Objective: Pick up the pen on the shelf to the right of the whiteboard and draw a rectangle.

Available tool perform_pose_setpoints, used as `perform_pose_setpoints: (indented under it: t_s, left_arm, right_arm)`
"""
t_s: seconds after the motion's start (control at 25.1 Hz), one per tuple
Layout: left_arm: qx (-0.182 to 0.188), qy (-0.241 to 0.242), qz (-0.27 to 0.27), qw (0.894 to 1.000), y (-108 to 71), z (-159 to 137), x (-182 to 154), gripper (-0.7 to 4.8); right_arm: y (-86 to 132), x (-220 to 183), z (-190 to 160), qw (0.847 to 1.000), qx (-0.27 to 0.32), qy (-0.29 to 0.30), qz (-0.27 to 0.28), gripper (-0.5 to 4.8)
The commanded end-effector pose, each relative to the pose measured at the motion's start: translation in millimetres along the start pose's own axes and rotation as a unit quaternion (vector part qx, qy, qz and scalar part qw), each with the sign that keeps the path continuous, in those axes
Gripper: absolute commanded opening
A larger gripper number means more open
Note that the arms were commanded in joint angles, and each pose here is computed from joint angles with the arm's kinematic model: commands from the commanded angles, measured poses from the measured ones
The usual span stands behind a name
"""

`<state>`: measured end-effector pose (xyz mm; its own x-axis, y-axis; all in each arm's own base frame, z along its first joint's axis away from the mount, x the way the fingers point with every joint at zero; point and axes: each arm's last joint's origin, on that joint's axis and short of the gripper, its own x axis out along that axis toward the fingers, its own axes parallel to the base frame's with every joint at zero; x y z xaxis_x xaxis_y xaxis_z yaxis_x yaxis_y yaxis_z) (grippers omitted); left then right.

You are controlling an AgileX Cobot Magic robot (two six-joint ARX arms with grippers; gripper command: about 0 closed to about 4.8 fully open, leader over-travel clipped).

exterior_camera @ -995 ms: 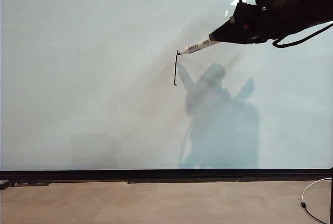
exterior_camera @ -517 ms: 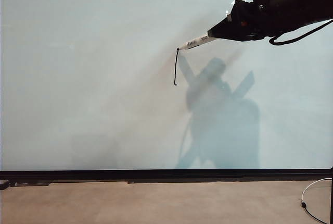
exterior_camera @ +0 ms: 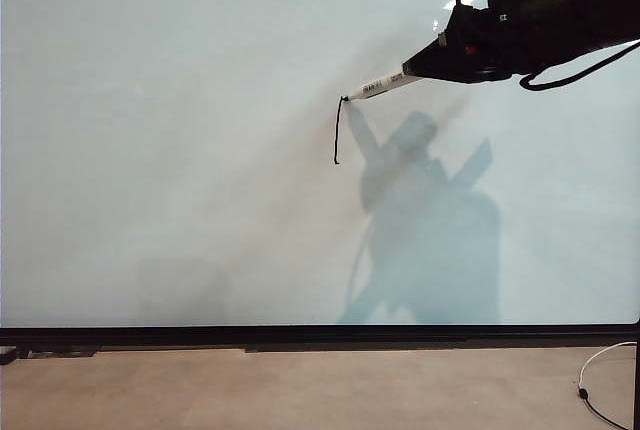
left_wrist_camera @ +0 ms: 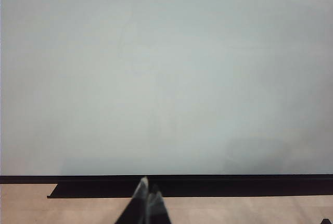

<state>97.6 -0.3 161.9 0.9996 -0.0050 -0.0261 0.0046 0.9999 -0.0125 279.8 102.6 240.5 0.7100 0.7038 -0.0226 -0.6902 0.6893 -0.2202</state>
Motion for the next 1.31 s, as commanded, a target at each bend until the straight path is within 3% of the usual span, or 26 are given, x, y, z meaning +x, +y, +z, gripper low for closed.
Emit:
perform_pose_setpoints:
  t_s: [0.04,1.31]
  left_arm:
    - [0.002,-0.004,0.000,1.000,0.0,1.6,-0.2,-0.04]
    - [0.002,-0.004,0.000,1.000,0.0,1.6,-0.2,-0.04]
  right_arm:
    - [-2.2,-1.2,5.0,1.000,-0.008,-0.011,-0.010,-0.06]
    - [-8.6,-18.7,3.4,0.999,-0.013,0.006,-0.051,-0.06]
